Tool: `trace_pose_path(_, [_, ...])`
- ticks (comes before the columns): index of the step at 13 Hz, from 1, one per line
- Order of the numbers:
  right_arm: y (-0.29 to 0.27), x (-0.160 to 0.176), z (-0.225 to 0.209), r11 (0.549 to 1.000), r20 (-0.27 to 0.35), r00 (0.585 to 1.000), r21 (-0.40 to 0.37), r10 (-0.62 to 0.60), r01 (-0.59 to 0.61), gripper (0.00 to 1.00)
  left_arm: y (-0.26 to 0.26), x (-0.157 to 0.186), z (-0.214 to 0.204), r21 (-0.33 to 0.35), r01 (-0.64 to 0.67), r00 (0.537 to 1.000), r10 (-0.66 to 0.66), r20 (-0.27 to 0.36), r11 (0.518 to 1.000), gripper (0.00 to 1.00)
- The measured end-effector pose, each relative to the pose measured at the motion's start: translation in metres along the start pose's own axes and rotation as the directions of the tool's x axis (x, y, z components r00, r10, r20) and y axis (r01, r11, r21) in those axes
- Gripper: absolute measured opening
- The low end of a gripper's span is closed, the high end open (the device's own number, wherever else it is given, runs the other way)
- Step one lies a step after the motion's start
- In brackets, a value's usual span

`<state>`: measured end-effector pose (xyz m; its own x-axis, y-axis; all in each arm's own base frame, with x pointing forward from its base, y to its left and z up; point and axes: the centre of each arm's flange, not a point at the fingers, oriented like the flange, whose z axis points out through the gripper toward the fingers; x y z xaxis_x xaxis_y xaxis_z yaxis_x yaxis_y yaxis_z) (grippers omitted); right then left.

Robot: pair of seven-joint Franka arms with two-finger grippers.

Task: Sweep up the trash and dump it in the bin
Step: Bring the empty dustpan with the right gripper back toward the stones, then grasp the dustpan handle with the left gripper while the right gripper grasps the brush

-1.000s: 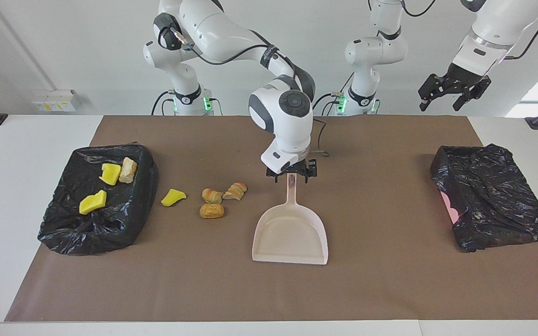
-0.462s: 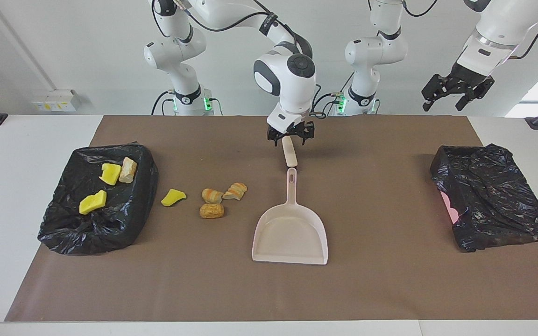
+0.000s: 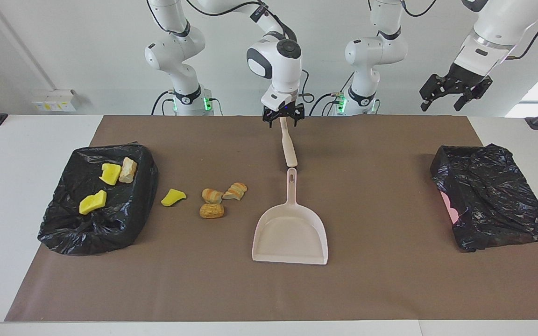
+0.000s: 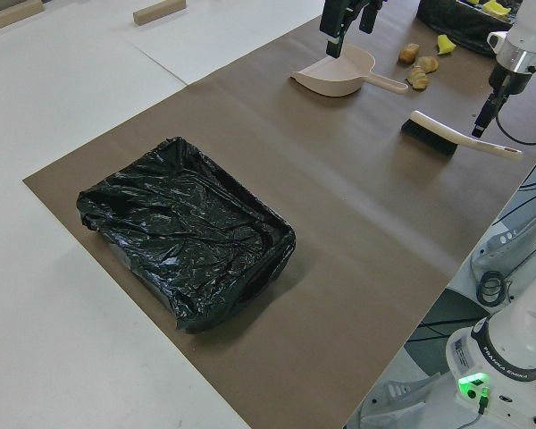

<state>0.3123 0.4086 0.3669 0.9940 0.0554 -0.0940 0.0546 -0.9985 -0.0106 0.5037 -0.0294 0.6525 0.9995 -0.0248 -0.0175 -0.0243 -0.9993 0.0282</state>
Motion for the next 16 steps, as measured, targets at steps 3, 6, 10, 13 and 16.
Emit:
trace_pose_path(3, [0.002, -0.021, 0.008, 1.000, 0.015, 1.000, -0.002, -0.014, 0.014, 1.00, 0.007, 0.016, -0.003, -0.003, -0.013, 0.994, 0.013, -0.104, 1.000, 1.00])
trace_pose_path(6, [-0.001, -0.028, 0.015, 1.000, 0.016, 1.000, -0.003, -0.027, 0.027, 1.00, 0.040, 0.041, 0.018, -0.017, -0.022, 0.988, 0.019, -0.150, 1.000, 1.00])
trace_pose_path(10, [-0.012, -0.030, 0.033, 0.999, 0.000, 0.999, 0.016, -0.045, 0.045, 0.92, 0.101, 0.075, 0.062, -0.054, -0.001, 0.983, -0.009, -0.182, 0.999, 1.00])
trace_pose_path(13, [-0.013, -0.028, 0.038, 0.999, 0.002, 0.999, 0.016, -0.043, 0.043, 0.66, 0.153, 0.086, 0.096, -0.071, -0.022, 0.984, 0.009, -0.175, 0.997, 1.00])
trace_pose_path(16, [-0.011, -0.023, 0.037, 0.999, 0.002, 0.999, 0.018, -0.032, 0.032, 0.30, 0.197, 0.089, 0.129, -0.080, -0.031, 0.989, 0.019, -0.149, 0.996, 1.00])
